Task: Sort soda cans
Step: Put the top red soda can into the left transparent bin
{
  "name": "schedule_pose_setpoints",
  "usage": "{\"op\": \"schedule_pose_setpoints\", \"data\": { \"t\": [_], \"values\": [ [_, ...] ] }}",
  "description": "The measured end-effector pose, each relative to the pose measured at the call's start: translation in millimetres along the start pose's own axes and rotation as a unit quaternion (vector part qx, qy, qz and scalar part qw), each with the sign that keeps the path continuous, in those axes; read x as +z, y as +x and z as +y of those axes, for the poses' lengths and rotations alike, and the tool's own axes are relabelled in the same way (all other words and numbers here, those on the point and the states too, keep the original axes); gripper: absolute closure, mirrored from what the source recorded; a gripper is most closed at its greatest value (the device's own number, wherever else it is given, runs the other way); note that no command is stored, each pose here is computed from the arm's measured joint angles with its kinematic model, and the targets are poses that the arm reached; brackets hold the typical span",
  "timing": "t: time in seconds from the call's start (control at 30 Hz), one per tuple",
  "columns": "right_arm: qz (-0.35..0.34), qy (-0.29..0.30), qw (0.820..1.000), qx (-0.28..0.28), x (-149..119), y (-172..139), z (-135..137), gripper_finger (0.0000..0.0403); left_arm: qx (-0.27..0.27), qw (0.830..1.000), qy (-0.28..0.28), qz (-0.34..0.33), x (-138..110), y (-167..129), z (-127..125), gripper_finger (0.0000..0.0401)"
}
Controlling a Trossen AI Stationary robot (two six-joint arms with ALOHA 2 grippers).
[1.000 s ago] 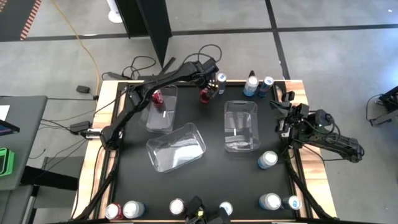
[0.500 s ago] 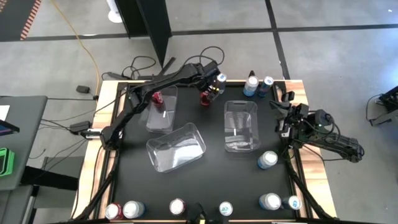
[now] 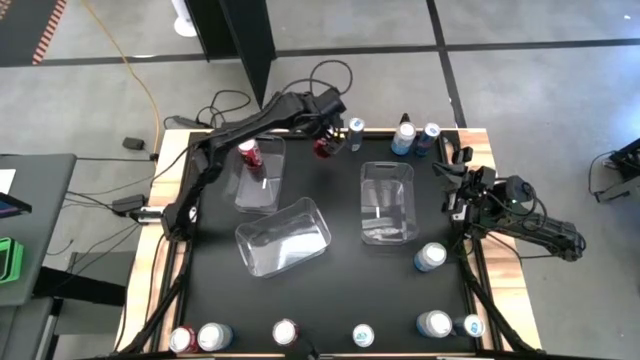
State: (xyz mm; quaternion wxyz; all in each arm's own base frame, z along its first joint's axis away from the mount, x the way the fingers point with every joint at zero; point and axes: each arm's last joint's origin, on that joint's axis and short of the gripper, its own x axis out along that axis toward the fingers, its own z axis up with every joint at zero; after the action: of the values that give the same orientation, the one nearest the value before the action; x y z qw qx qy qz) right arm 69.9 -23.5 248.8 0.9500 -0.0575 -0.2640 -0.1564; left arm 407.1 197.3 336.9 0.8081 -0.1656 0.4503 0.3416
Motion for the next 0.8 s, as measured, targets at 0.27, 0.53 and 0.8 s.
{"op": "schedule_pose_setpoints", "data": {
  "t": [0.27, 0.53, 0.8],
  "values": [
    [0.007, 0.0, 1.0, 0.0, -1, 0, 0, 0.0356, 0.048, 0.999, -0.012, 0.009, -13, -42, 1, 0.0098],
    [0.009, 0.0, 1.0, 0.0, -2, 0, 0, 0.0356, 0.084, 0.996, -0.018, 0.009, -21, -57, -1, 0.0098],
    [0.014, 0.001, 1.0, 0.0, -3, 0, 0, 0.0356, 0.106, 0.994, -0.019, 0.028, -26, -58, 0, 0.0098]
  ]
}}
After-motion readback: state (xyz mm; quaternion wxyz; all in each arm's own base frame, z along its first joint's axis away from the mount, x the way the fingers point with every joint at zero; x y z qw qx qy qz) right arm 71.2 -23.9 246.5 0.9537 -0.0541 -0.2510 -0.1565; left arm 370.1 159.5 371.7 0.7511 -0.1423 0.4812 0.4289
